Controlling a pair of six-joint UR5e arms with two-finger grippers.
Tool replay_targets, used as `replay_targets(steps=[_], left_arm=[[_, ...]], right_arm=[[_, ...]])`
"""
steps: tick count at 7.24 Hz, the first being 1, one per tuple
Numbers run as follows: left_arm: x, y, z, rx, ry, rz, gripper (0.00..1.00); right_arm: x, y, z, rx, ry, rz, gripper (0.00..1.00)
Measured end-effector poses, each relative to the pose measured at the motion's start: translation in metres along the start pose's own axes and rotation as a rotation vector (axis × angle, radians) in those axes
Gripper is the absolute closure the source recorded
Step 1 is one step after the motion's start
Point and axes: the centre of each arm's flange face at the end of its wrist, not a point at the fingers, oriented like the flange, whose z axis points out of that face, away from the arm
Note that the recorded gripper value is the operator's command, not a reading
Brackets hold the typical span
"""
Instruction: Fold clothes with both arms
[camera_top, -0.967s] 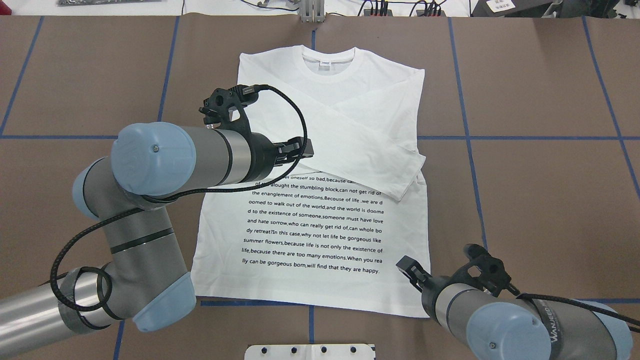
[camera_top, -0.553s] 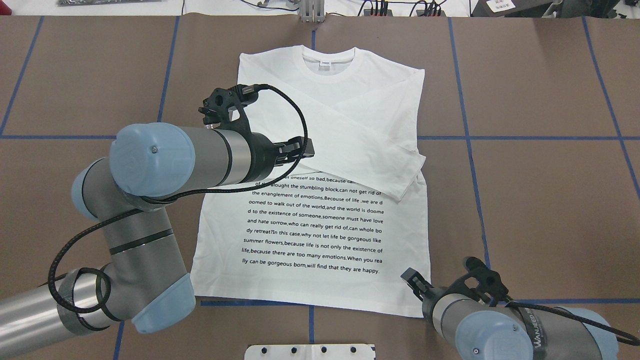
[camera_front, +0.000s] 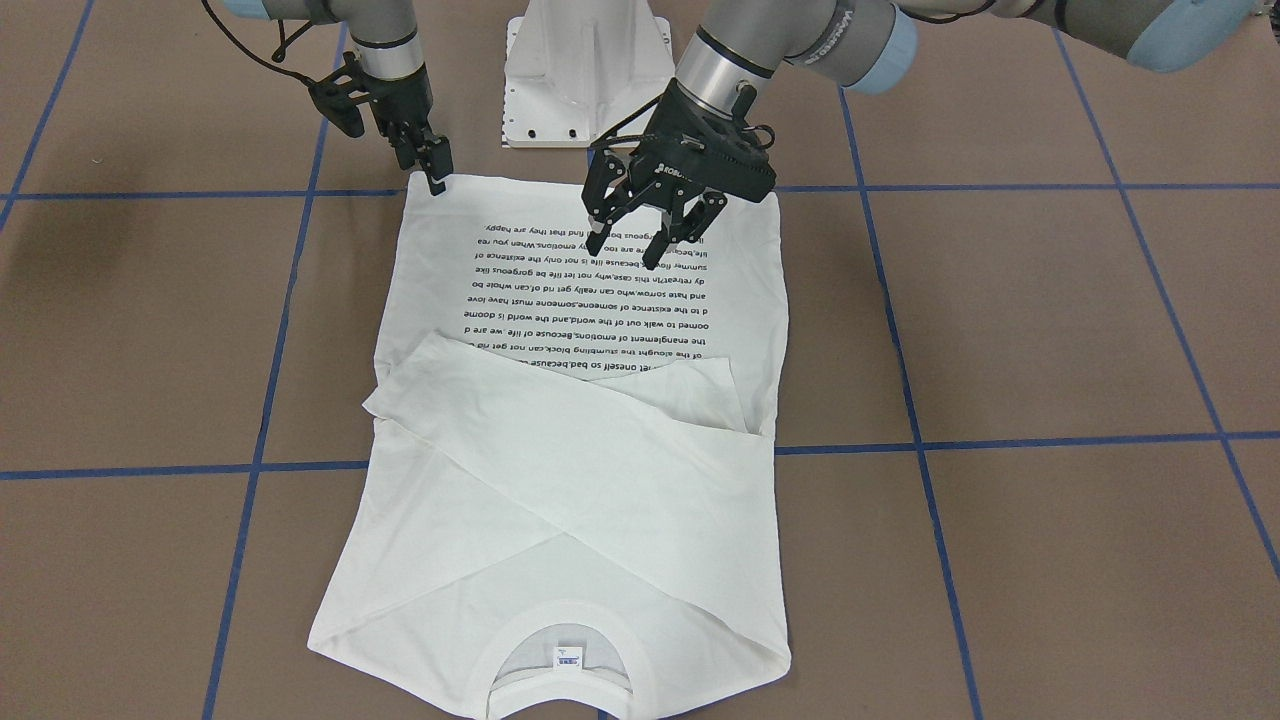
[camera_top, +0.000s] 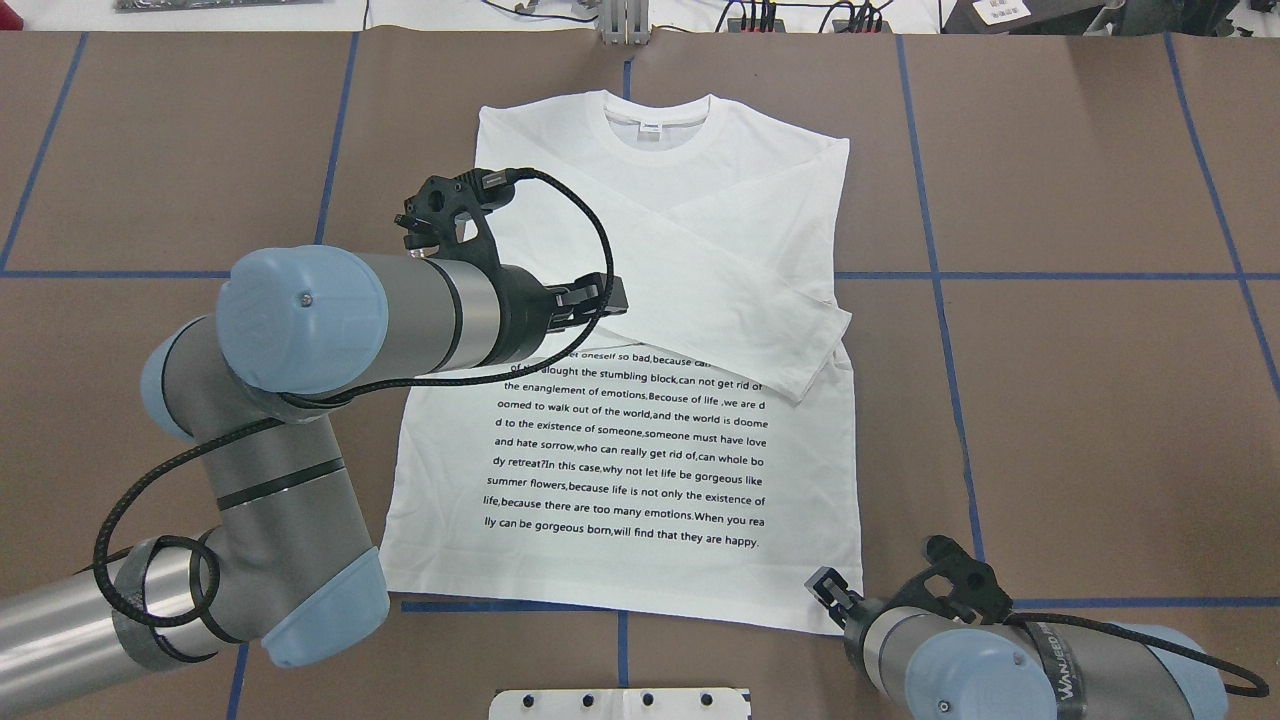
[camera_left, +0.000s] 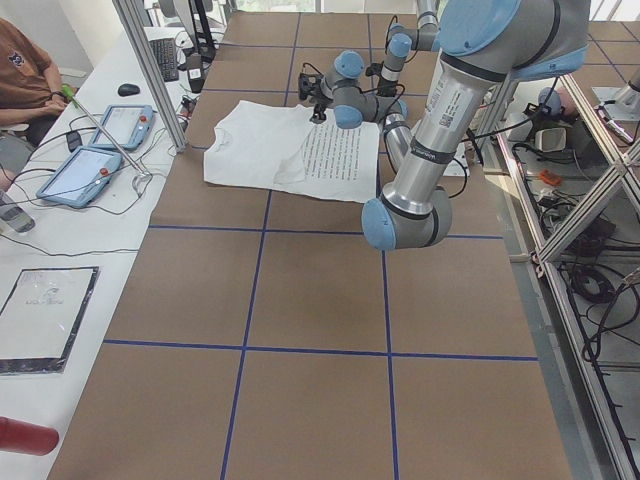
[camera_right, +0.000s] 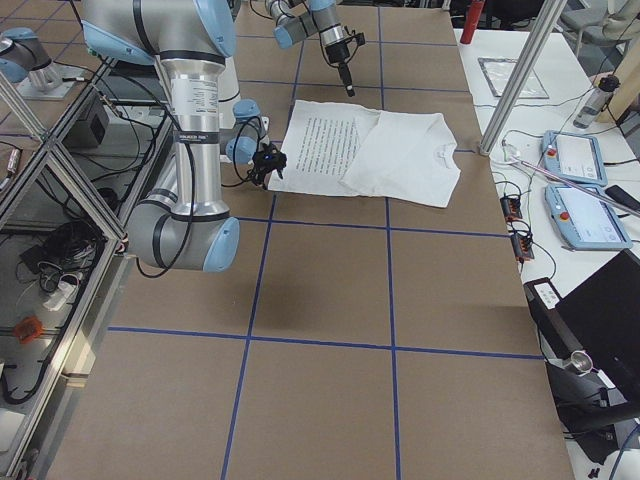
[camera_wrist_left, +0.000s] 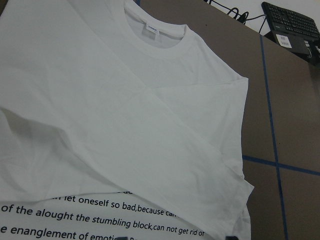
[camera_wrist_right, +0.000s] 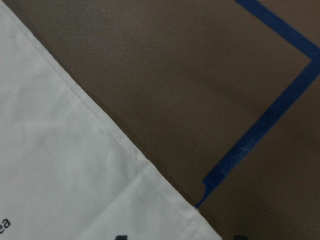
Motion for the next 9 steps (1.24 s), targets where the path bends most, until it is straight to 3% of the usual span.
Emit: replay_targets(steps=[1,2,6,9], left_arm=[[0.000,0.000,0.000,0.000,0.000,0.000,0.28],[-0.001,0.000,0.000,-0.001,-0.001,0.000,0.27],[-0.003,0.000,0.000,0.000,-0.005,0.000,0.27],[-0.037,0.019,-0.029,-0.028,-0.016,0.000,0.27]], right_arm=[[0.001,0.001,0.000,-0.005,0.005,0.000,0.80],[0.001,0.001,-0.001,-0.008,0.007,0.001,1.00],[0.003,-0.001,-0.007,-0.026,0.021,0.005,1.00],[0.019,-0.019,-0.023,-0.033,0.039,0.004,1.00]])
